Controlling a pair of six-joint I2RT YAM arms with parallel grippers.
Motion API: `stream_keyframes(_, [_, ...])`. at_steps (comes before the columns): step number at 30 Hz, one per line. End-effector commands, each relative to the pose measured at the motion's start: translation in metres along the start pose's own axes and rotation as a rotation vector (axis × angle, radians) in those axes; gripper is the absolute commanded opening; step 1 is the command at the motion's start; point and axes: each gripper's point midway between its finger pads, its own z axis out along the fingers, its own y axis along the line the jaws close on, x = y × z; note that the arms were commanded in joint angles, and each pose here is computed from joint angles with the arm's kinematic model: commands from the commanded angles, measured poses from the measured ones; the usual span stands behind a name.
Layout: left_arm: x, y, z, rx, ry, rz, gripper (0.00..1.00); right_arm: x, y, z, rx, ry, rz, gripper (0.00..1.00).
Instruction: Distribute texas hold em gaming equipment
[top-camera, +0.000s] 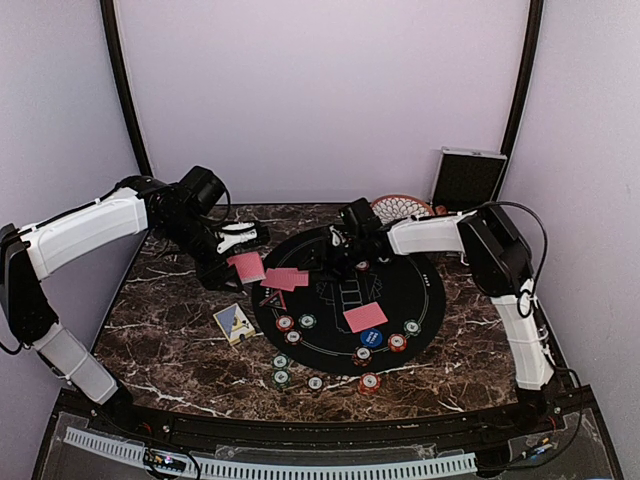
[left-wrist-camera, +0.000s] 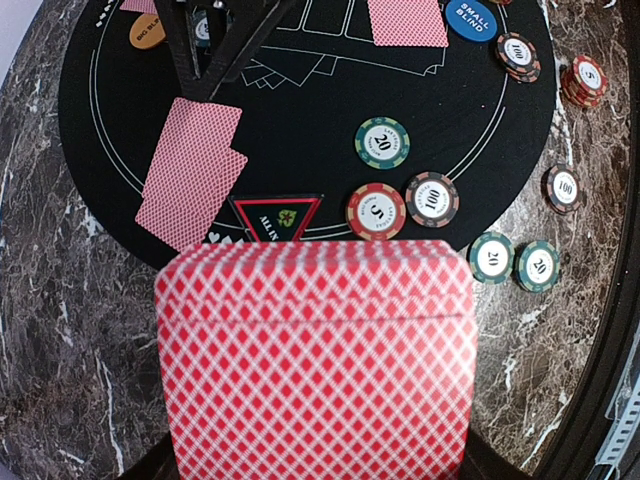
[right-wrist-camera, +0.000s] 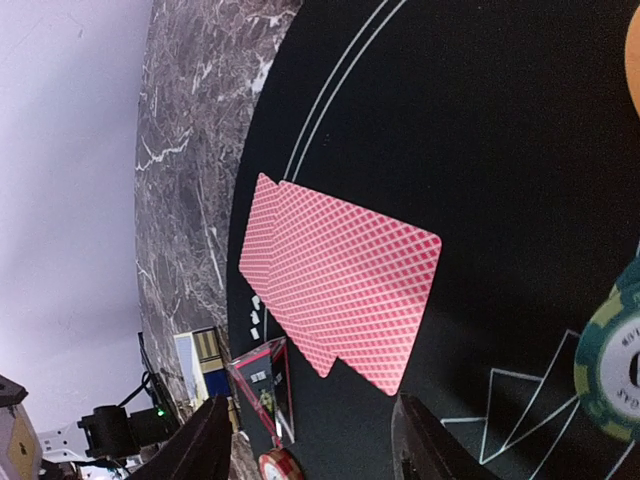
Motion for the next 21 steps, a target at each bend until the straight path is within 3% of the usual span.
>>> stream_keyframes(1, [-0.007, -0.003, -0.013, -0.001, -0.040, 0.013, 0.00, -0.006, 0.035, -0.028, 0.011, -0.057, -0.100, 0.58])
stream_keyframes(12, [-0.009, -0.003, -0.014, 0.004, -0.049, 0.014, 0.00, 0.032, 0.115, -0.065, -0.223, -0.015, -0.151, 0.71])
stream_keyframes(21, [-0.015, -0.001, -0.015, 0.006, -0.063, 0.007, 0.00, 0.067, 0.169, -0.071, -0.417, 0.050, -0.155, 0.75])
